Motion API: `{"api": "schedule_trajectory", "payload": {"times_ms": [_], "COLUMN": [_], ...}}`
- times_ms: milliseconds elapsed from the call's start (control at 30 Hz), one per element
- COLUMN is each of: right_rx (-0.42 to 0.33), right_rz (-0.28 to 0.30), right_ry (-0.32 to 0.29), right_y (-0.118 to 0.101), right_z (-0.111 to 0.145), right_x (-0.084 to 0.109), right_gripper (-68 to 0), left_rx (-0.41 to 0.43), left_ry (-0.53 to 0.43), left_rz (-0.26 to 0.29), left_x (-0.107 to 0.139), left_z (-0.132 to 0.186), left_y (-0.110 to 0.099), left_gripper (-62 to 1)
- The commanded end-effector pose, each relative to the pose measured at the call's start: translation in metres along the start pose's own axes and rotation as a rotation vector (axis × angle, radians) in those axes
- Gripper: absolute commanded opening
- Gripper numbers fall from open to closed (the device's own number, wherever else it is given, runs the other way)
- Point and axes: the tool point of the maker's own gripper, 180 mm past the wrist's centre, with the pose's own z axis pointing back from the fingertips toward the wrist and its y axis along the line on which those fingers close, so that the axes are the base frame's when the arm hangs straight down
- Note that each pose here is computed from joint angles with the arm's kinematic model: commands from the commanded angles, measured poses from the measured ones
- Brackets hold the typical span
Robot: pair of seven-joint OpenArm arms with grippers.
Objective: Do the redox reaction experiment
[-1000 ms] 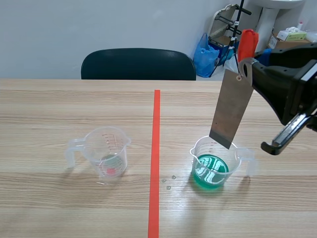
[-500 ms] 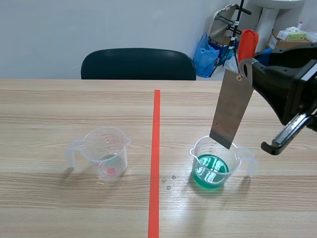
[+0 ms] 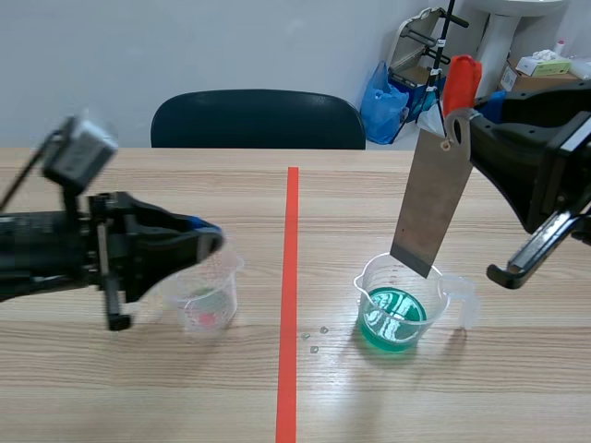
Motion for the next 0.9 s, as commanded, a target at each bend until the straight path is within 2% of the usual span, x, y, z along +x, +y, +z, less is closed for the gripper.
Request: {"api": "schedule_trajectory", "payload": {"times_ms": [0, 167, 333, 533, 867], "right_rx": [-0.001, -0.001, -0.001, -0.001, -0.001], "right_rz": [0.012, 0.012, 0.012, 0.012, 0.012], "right_ry": [-0.030, -0.030, -0.030, -0.030, -0.030], "right_y": [-0.003, -0.003, -0.003, -0.003, -0.003], "right_z": [-0.001, -0.001, -0.001, -0.001, -0.001], "right_x": [0.010, 0.010, 0.010, 0.010, 0.010], "right_gripper": [-65.6, -65.6, -65.6, -65.6, -65.6], "left_rx": [-0.006, -0.019, -0.059, -0.065, -0.072], "left_ry": [-0.039, -0.048, -0.041, -0.048, -0.042], "left_rz": [0.016, 0.031, 0.044, 0.065, 0.065], "left_x": [0.008, 0.010, 0.009, 0.009, 0.010], "left_z": [-0.017, -0.067, -0.094, -0.108, -0.112], "left_y": [-0.001, -0.009, -0.019, -0.021, -0.023], "left_gripper": [-59.0, -58.8, -58.5, -58.2, -58.2]}}
